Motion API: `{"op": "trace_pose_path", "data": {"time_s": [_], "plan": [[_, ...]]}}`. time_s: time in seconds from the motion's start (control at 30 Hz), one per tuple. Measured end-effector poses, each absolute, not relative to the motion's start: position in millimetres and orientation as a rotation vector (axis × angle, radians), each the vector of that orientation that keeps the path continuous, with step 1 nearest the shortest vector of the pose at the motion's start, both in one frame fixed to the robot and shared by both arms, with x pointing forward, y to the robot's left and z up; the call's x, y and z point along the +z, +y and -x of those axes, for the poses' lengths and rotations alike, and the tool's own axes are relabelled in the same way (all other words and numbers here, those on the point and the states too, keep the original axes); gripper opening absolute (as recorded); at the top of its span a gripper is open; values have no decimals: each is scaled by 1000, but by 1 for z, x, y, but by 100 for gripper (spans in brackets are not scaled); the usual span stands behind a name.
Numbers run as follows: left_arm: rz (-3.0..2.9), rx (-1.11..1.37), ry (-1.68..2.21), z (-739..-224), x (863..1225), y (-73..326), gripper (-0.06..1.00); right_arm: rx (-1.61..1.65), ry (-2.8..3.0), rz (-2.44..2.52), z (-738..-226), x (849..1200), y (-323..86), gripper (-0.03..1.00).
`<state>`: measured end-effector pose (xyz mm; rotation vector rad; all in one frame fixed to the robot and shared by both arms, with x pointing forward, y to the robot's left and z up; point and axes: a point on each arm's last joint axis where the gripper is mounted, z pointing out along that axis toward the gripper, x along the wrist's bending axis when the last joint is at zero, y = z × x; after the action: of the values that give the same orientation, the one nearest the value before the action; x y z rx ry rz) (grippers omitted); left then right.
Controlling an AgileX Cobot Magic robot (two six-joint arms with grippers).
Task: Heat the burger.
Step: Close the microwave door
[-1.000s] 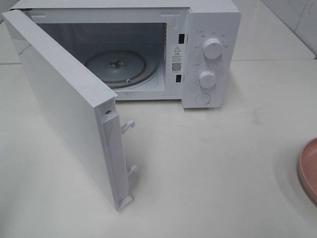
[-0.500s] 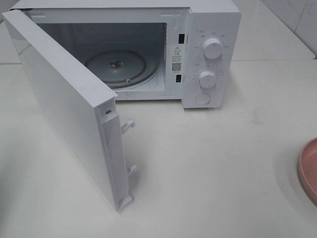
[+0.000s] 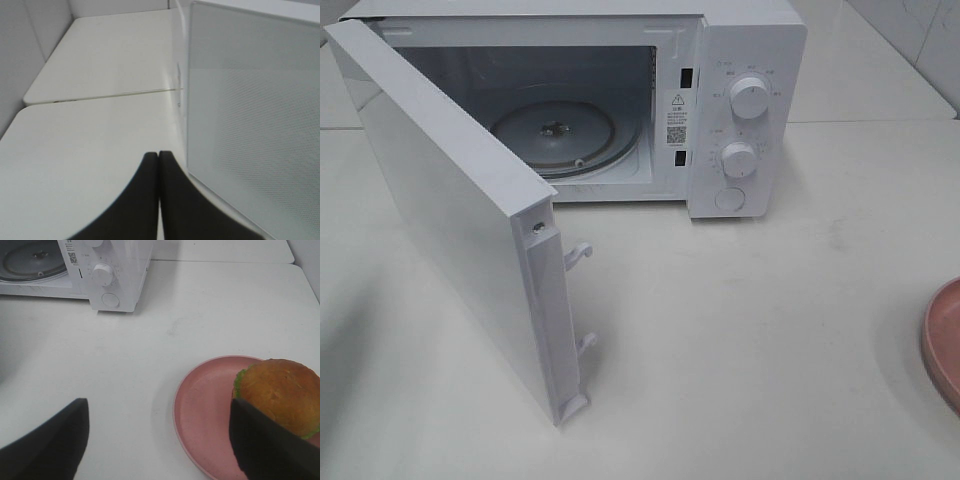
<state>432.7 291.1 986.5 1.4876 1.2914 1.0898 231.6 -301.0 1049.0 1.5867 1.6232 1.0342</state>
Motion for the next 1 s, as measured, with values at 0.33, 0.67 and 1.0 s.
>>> {"op": "trace_pose_path", "data": {"time_s": [0.33,0.67,1.0], "plan": [[-1593,931,1225,-453,956,265,0,1034,1623,-1587,-232,1049,-301,75],[-1624,842,1104,-478,955,225,0,1034,1623,-1587,-232,1049,-301,75],[-1638,762,1039,-494,951,185,0,1034,1623,-1587,-232,1049,-301,75]]}}
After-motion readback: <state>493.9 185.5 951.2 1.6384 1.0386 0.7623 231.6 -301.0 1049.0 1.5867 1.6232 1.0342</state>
